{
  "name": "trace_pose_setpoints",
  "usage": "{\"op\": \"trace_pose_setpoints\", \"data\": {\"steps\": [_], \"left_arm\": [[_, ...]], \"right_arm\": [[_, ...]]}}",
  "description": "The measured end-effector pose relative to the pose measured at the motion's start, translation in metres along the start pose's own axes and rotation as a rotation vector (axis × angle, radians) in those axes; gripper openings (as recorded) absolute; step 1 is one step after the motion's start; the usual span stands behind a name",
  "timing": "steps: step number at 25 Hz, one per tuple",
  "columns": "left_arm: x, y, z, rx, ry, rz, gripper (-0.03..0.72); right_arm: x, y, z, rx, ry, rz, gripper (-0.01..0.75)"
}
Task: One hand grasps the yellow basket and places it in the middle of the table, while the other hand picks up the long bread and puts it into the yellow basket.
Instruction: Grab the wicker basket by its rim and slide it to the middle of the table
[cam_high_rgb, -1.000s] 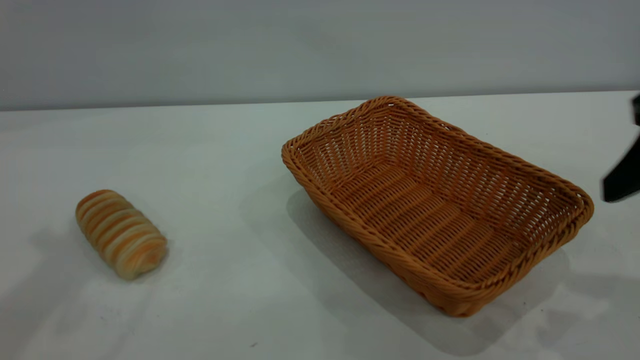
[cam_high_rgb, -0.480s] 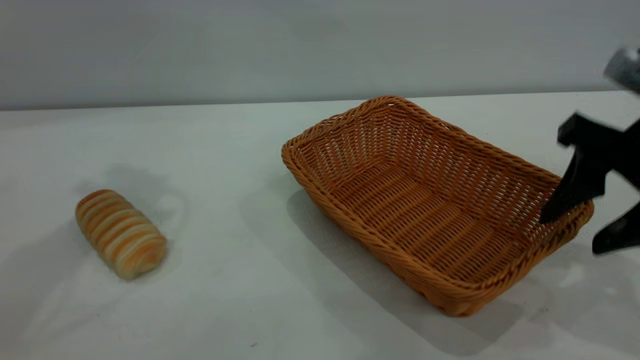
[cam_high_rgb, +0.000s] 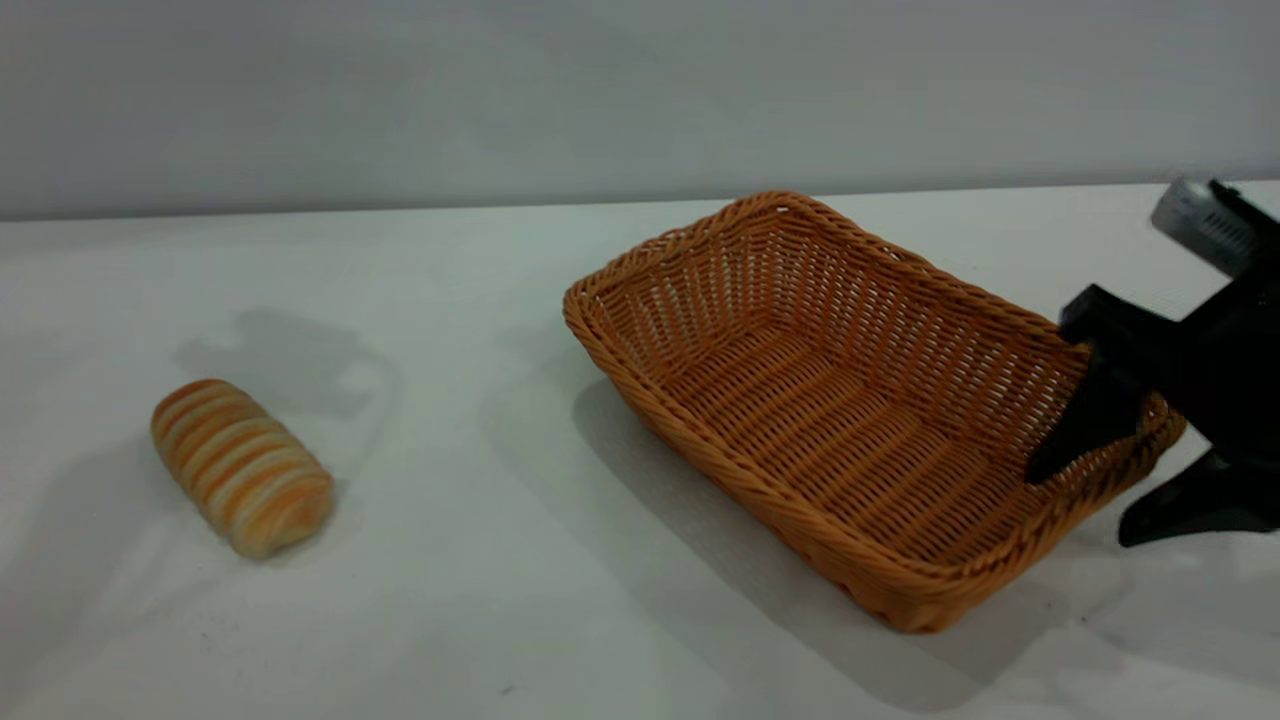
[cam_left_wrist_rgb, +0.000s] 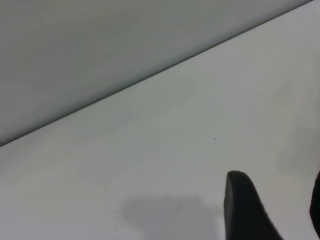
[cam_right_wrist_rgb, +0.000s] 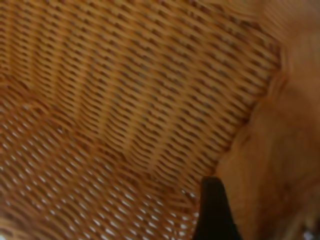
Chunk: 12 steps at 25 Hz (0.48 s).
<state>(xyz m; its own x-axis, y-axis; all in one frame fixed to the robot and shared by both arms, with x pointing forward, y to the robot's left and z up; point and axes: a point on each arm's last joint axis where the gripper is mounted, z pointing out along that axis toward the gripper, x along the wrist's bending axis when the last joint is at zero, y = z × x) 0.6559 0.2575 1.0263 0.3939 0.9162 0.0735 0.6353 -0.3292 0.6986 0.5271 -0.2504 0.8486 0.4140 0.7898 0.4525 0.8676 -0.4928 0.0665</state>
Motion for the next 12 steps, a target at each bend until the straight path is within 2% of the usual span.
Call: {"op": "trace_pose_setpoints", "data": {"steps": [4, 9, 12], "left_arm": [[0.000, -0.001, 0.003, 0.000, 0.002, 0.000, 0.395], [0.001, 0.000, 0.003, -0.013, 0.009, 0.003, 0.395], [0.001, 0.001, 0.003, -0.017, 0.010, 0.003, 0.395]], "right_arm": [[-0.003, 0.002, 0.015, 0.019, 0.013, 0.009, 0.510], [-0.011, 0.000, 0.030, 0.046, 0.001, 0.019, 0.461], [-0.011, -0.001, 0.034, 0.057, 0.022, 0.023, 0.383]]}}
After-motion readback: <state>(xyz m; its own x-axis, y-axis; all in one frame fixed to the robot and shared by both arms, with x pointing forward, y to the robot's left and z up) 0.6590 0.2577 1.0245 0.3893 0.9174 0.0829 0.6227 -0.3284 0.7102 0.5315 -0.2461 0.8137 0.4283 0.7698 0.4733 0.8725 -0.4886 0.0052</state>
